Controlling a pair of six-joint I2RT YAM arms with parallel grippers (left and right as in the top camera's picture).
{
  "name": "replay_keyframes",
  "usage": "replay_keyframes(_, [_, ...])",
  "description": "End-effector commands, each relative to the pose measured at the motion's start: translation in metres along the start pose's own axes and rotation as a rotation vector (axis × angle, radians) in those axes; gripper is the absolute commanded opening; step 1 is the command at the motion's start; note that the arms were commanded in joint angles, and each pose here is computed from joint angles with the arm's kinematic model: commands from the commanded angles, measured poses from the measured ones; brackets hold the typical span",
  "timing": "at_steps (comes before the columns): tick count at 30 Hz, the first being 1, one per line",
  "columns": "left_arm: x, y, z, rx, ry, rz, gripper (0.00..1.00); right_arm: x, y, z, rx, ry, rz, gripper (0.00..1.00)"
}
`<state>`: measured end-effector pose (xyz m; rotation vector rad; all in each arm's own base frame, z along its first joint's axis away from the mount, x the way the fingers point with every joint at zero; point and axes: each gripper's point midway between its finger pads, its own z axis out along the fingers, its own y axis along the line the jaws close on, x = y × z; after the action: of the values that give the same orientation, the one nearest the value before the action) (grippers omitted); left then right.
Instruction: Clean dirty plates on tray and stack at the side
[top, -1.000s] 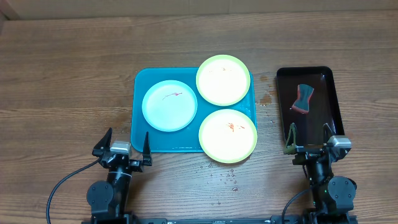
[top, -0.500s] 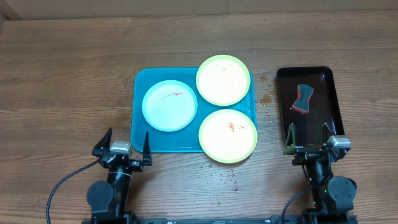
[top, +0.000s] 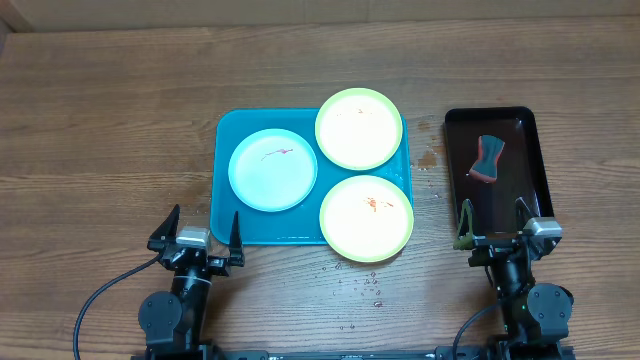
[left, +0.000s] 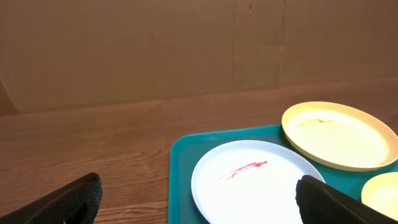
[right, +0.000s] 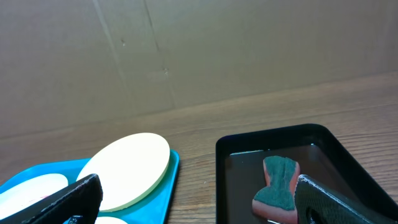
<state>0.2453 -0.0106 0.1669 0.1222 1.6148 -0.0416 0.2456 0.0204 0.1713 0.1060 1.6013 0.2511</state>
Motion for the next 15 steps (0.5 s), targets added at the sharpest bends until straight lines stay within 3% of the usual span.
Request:
replay_keyframes(1, [-0.0174,-0.0022,-0.0032,0.012,-0.044,-0.004,1.00,0.0014,0.0016,0.0000,-0.011,-0.004,-0.001,1.00])
replay_keyframes(15, [-0.0181,-0.0022,-0.0033,0.012,-0.046,-0.004,1.00,0.0019,0.0047,-0.0001,-0.029,-0.001,-0.001,1.00])
